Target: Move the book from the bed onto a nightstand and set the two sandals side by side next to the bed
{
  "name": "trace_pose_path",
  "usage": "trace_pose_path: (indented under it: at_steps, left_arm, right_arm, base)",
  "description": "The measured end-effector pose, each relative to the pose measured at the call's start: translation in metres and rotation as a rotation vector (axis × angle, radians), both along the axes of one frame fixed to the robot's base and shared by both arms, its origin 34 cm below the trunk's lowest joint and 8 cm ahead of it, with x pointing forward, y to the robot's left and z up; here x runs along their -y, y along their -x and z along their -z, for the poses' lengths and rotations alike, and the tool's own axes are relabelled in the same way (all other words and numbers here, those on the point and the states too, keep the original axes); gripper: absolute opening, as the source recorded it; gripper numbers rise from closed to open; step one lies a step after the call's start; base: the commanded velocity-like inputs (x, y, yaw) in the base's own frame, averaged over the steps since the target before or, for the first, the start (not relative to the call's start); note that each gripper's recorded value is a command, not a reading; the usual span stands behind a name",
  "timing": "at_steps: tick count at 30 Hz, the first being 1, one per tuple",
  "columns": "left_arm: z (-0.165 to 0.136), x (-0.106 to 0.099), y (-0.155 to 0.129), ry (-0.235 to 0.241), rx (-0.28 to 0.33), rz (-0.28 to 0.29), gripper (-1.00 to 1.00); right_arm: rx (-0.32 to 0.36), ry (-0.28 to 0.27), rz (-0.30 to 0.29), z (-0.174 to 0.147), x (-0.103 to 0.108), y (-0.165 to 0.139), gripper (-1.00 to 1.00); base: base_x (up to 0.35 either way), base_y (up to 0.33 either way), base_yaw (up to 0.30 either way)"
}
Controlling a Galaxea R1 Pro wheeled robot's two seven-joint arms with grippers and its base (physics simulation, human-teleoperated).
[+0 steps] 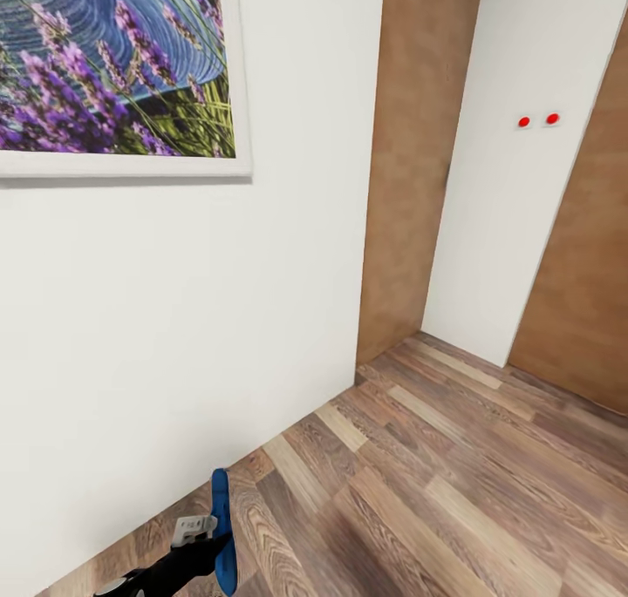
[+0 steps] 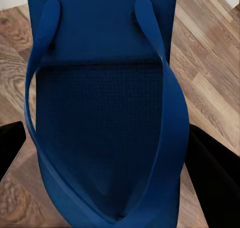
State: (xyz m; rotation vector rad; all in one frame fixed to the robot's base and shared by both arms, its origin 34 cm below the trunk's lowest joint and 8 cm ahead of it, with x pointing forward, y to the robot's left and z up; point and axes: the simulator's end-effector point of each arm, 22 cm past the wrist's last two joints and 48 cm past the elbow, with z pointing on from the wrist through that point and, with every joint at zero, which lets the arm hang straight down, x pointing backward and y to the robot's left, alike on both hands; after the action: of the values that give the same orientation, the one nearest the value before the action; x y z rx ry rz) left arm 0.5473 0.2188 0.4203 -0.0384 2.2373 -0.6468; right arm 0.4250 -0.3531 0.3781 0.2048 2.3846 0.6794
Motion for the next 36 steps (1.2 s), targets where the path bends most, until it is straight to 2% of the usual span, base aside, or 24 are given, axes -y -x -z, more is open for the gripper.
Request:
trace_pose_path:
  at_steps: [28, 30, 33, 34, 36]
  left_arm:
    - [-0.002, -0.003, -0.001, -0.009, 0.004, -0.012, -1.0]
    - [0.003, -0.009, 0.0, -0.032, 0.011, -0.034, -1.0]
    - [0.01, -0.025, -0.002, -0.1, 0.033, -0.092, -1.0]
    - [0.018, -0.033, -0.001, -0.157, 0.039, -0.134, -1.0]
    - [0.025, -0.032, 0.003, -0.189, 0.033, -0.149, -1.0]
  right_arm:
    - [-0.001, 0.0, -0.002, -0.004, 0.0, -0.001, 1.0]
    - [-0.001, 0.0, -0.001, -0.004, -0.001, -0.001, 1.0]
    - [-0.002, 0.0, -0.001, -0.004, 0.0, 0.0, 1.0]
    - [-0.002, 0.0, 0.0, -0.004, 0.0, 0.0, 1.0]
    - [-0.002, 0.0, 0.0, -0.004, 0.0, 0.0, 1.0]
  base:
    - [0.0, 0.0, 0.27]
    - [0.0, 0.0, 0.203]
    - [0.0, 0.0, 0.178]
    - [0.0, 0.0, 0.15]
    - [0.0, 0.0, 0.132]
